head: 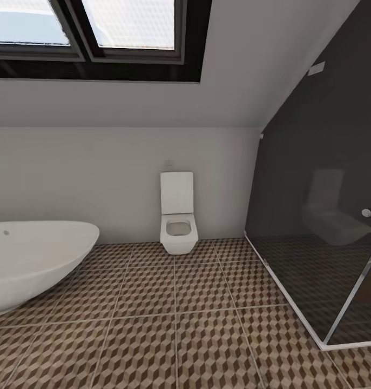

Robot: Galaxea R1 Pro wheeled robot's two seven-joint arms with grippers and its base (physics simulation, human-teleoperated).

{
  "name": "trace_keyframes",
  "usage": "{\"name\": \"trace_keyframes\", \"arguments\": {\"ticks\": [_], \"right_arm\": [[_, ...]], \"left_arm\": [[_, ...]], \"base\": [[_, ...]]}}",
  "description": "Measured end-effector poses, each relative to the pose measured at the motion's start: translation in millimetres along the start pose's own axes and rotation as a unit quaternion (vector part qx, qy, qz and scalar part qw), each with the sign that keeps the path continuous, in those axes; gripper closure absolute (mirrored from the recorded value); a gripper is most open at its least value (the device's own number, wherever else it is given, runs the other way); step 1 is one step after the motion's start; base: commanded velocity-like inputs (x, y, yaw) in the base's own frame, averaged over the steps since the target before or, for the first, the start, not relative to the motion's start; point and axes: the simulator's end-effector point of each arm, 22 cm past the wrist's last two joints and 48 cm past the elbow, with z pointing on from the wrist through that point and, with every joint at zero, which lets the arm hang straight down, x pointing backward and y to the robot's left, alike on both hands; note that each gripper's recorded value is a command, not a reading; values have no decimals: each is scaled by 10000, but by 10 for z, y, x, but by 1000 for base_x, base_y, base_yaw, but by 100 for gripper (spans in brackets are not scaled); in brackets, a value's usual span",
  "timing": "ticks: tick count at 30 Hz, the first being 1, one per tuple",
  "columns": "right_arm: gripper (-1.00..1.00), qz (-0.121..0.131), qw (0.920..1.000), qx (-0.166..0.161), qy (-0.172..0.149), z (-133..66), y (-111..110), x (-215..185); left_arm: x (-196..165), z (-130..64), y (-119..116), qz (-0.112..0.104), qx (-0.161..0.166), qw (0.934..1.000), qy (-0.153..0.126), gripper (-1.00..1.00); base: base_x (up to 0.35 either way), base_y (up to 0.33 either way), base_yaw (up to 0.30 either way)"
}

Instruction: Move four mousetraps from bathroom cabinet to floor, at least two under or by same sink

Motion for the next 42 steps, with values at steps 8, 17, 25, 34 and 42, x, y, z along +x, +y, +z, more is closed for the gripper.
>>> {"name": "trace_keyframes", "arguments": {"ticks": [8,17,25,34,42], "right_arm": [[-100,-1,9999,-23,-108,0,37,-76],[-100,-6,9998,-34,-174,-1,54,-111],[-100,4,9998,-28,-209,-1,44,-130],[-100,24,9994,-51,-328,-5,74,-199],[-100,12,9976,-44,-691,-22,64,-431]], "left_arm": [[12,0,30,9,-19,10000,14,-100],[15,0,33,7,-21,10000,17,-100],[1,0,3,-9,1,10000,2,-100],[-194,-4,-25,-16,21,9997,-259,-100],[-508,-30,43,9,-29,9975,-708,-100]], "base": [[0,0,0],[0,0,0],[0,0,0],[0,0,0],[0,0,0]]}}
